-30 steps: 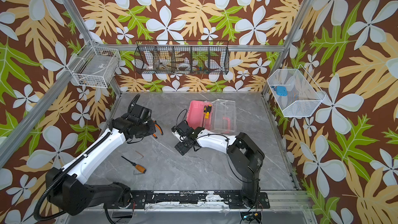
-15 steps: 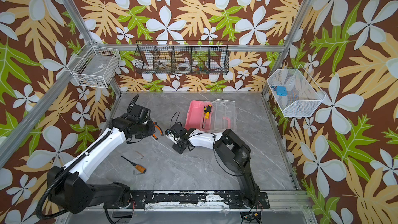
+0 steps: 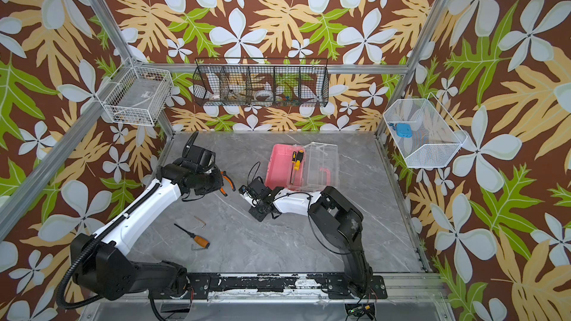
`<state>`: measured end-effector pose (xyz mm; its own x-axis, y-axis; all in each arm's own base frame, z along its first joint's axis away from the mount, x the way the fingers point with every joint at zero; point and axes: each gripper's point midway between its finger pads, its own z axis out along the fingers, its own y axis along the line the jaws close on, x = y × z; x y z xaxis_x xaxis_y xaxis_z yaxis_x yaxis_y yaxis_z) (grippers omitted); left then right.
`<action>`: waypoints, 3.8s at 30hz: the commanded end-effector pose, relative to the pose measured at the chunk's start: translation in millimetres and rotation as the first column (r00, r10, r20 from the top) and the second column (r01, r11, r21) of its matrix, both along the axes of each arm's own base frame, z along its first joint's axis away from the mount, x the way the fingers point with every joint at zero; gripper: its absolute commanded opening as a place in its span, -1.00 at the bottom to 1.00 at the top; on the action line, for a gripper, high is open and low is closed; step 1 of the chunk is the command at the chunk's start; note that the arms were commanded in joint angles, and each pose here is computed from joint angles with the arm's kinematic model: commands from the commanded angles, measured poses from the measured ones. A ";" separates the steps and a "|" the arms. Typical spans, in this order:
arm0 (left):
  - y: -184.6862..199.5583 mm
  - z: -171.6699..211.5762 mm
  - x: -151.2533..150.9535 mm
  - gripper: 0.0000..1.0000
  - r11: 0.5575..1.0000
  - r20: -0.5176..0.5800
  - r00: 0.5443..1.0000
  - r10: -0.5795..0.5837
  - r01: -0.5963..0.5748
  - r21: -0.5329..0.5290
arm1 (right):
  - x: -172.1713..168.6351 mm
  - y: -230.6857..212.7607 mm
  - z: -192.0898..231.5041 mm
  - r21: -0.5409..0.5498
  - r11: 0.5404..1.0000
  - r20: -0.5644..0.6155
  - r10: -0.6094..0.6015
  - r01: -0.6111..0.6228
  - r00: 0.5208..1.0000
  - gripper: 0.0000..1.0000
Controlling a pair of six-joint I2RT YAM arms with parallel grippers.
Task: Pack the tool kit
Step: 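Lift the pliers with the left gripper while the right grasps the bolt, then release the pliers into the pink box while the right gripper lifts the bolt, then raise the open left gripper while the right gripper carries the bolt toward the box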
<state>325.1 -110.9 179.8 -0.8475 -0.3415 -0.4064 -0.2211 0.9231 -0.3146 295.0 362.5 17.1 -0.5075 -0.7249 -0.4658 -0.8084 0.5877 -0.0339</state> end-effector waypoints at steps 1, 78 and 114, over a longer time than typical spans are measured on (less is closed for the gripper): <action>-1.2 11.2 7.5 -1.00 1.000 0.038 0.999 -0.021 0.021 0.004 | -8.1 -20.7 -14.7 -0.082 0.996 -0.041 -0.047 0.044 0.998 -0.84; -218.1 -114.3 129.6 -0.54 0.784 -0.107 0.836 -0.539 0.544 0.299 | -22.5 -199.4 120.2 0.406 0.640 -0.296 -0.583 0.652 0.757 -1.00; -166.9 3.8 80.2 0.16 0.915 0.202 0.898 -0.391 0.404 -0.023 | 114.4 -275.3 190.4 0.320 0.542 -0.117 -0.791 0.777 0.600 -1.00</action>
